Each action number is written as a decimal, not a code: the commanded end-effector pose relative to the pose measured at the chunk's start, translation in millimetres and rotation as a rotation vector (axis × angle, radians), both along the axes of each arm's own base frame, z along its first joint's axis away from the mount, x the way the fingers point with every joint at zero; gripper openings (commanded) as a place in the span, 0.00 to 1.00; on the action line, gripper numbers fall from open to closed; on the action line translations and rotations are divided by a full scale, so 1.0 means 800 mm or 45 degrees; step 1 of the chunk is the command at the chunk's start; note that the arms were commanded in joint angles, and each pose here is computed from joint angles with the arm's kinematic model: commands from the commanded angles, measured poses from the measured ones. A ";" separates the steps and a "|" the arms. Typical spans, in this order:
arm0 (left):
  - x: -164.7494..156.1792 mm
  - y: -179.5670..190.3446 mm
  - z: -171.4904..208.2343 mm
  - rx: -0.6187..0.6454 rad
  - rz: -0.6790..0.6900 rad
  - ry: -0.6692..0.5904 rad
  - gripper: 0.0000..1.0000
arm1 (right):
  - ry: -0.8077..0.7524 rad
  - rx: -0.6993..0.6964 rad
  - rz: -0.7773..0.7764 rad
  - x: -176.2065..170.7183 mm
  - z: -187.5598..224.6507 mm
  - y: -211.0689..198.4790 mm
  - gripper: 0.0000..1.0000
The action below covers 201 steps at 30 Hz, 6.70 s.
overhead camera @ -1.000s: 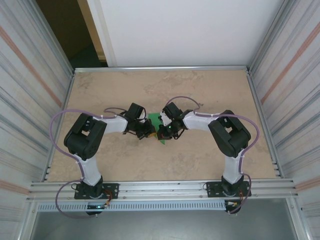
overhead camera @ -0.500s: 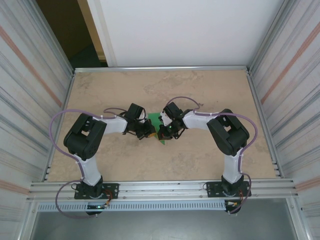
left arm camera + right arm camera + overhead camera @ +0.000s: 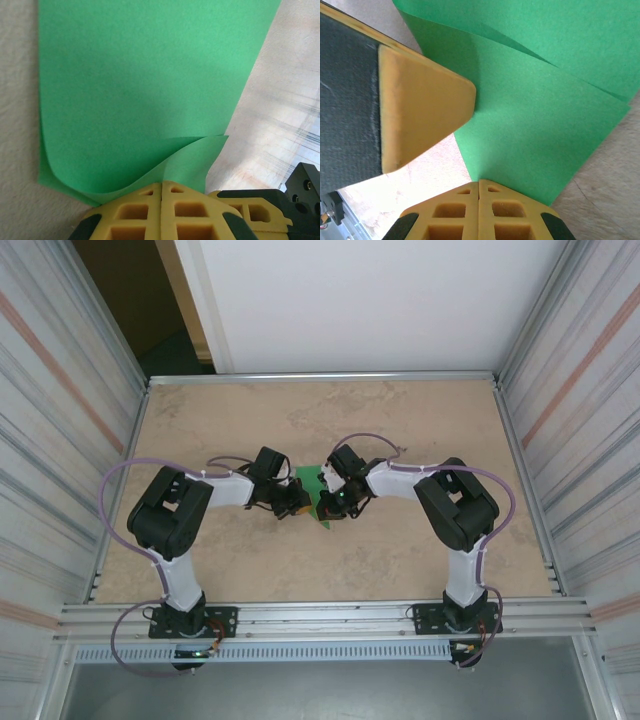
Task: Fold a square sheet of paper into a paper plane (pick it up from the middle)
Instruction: Third fold the triangle at the center of the table.
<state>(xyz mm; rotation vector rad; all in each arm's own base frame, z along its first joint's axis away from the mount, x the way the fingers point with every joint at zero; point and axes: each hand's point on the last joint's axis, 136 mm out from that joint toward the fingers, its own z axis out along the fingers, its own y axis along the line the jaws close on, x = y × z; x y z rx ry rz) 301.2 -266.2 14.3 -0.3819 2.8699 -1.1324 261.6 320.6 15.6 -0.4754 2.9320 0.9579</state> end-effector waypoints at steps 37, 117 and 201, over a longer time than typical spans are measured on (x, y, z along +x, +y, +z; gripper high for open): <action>-0.036 0.057 -0.072 0.255 0.063 0.202 0.02 | -0.085 -0.024 0.009 0.007 0.022 0.003 0.01; 0.063 0.126 0.022 0.284 0.136 -0.204 0.04 | 0.158 -0.404 -0.128 -0.037 -0.072 -0.058 0.00; 0.053 0.090 0.083 -0.123 0.270 -0.322 0.28 | -0.175 0.172 -0.255 0.065 0.069 0.020 0.17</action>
